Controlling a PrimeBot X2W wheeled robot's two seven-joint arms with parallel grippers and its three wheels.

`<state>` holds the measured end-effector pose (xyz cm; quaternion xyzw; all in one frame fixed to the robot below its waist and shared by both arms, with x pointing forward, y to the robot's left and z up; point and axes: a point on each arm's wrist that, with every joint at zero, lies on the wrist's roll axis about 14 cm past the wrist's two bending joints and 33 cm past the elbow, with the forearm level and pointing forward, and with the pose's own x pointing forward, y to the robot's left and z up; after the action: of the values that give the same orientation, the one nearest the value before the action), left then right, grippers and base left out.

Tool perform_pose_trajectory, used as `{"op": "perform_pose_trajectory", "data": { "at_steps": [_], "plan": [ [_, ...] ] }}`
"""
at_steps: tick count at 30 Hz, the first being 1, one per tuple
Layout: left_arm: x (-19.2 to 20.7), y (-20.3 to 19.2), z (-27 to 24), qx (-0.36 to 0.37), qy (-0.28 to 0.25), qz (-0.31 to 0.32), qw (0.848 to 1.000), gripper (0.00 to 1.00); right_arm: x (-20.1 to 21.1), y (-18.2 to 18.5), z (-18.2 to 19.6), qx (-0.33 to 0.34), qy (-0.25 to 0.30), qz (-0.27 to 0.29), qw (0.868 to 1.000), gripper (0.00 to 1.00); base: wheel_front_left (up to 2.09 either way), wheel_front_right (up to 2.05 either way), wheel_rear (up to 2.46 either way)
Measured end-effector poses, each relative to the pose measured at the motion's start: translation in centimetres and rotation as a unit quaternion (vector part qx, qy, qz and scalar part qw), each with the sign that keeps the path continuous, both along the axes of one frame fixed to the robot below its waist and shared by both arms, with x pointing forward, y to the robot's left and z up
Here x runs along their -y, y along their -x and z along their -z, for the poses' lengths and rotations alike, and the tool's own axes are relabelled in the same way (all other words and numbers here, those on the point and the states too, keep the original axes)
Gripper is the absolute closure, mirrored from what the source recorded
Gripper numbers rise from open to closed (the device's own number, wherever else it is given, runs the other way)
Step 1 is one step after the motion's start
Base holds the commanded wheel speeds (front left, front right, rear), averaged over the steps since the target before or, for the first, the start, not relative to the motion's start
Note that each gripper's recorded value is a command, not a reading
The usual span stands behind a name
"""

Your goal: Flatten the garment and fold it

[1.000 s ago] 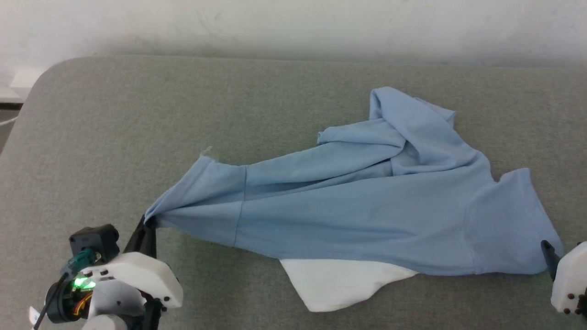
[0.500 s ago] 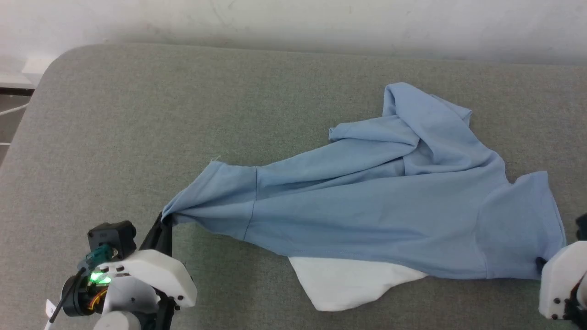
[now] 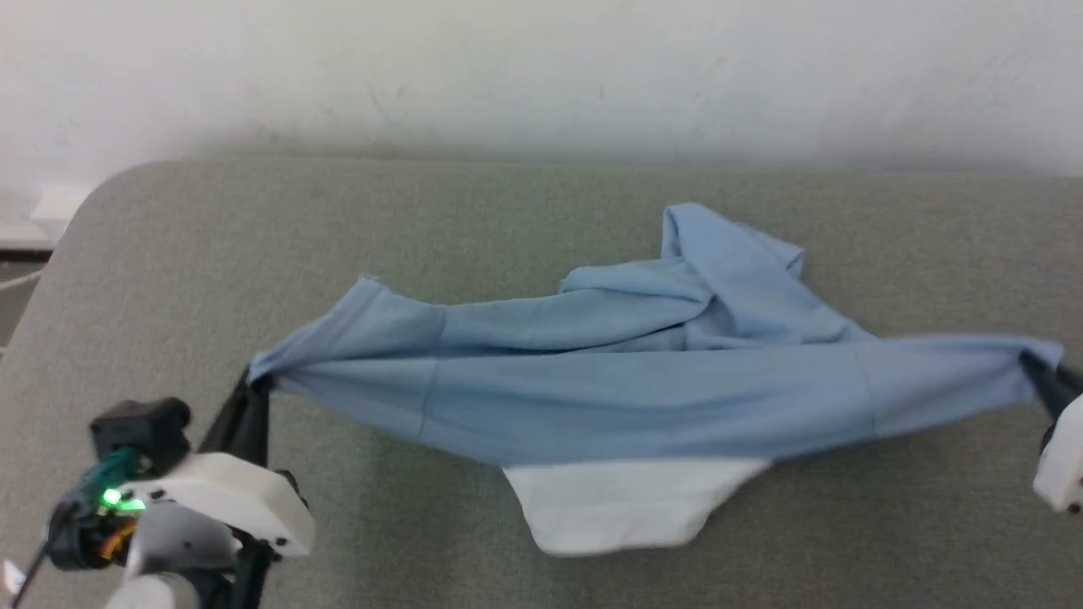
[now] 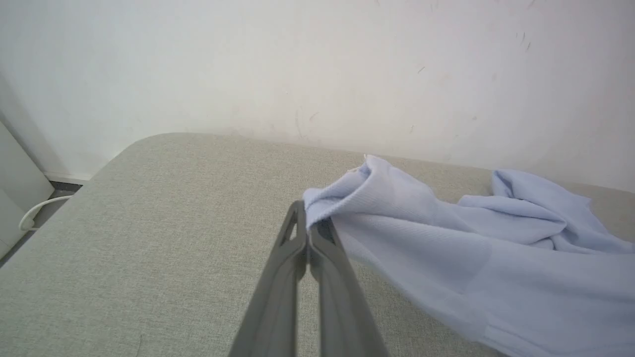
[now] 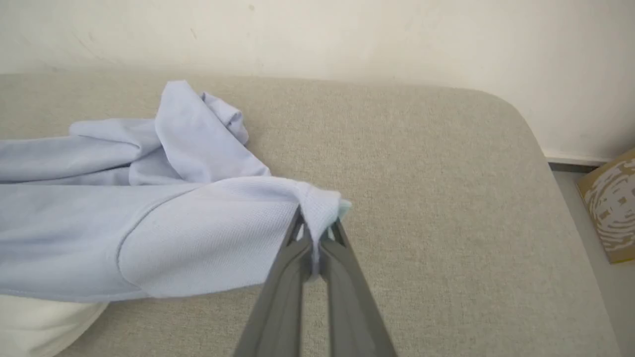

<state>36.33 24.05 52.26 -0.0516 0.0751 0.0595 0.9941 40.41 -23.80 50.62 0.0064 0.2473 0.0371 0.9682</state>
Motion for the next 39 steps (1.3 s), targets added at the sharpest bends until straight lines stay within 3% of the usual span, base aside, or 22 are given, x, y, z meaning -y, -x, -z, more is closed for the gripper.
{"op": "perform_pose_trajectory", "data": {
  "at_steps": [4,8,17,22,28,36,39],
  "plan": [
    [-0.1,0.1,-4.9,0.072,-0.002,0.009,0.997,1.0,0.2,-0.6,-7.0,0.092,-0.011,-0.014,0.996,1.0,0.0,0.0,0.0],
    [0.5,0.4,-10.3,0.15,0.007,0.03,0.988,1.0,0.7,-0.4,-14.1,0.19,-0.022,-0.017,0.981,1.0,0.0,0.0,0.0],
    [1.6,2.9,-23.9,0.346,-0.01,0.069,0.936,1.0,0.5,1.9,-25.9,0.342,-0.044,-0.032,0.938,1.0,0.0,0.0,0.0],
    [2.1,3.4,-28.6,0.399,-0.02,0.087,0.912,1.0,0.6,2.0,-29.6,0.382,-0.047,-0.035,0.922,1.0,0.0,0.0,0.0],
    [2.4,0.0,-30.6,0.391,-0.048,0.105,0.913,1.0,0.4,-0.7,-31.8,0.391,-0.041,-0.039,0.919,1.0,0.0,0.0,0.0],
    [2.1,-9.6,-30.5,0.356,-0.057,0.111,0.926,1.0,0.8,-8.0,-34.0,0.42,-0.025,-0.019,0.907,1.0,0.0,0.0,0.0],
    [2.0,-13.5,-30.1,0.348,-0.059,0.109,0.929,1.0,0.9,-11.7,-33.2,0.41,-0.032,-0.007,0.911,1.0,0.0,0.0,0.0]
  ]
}}
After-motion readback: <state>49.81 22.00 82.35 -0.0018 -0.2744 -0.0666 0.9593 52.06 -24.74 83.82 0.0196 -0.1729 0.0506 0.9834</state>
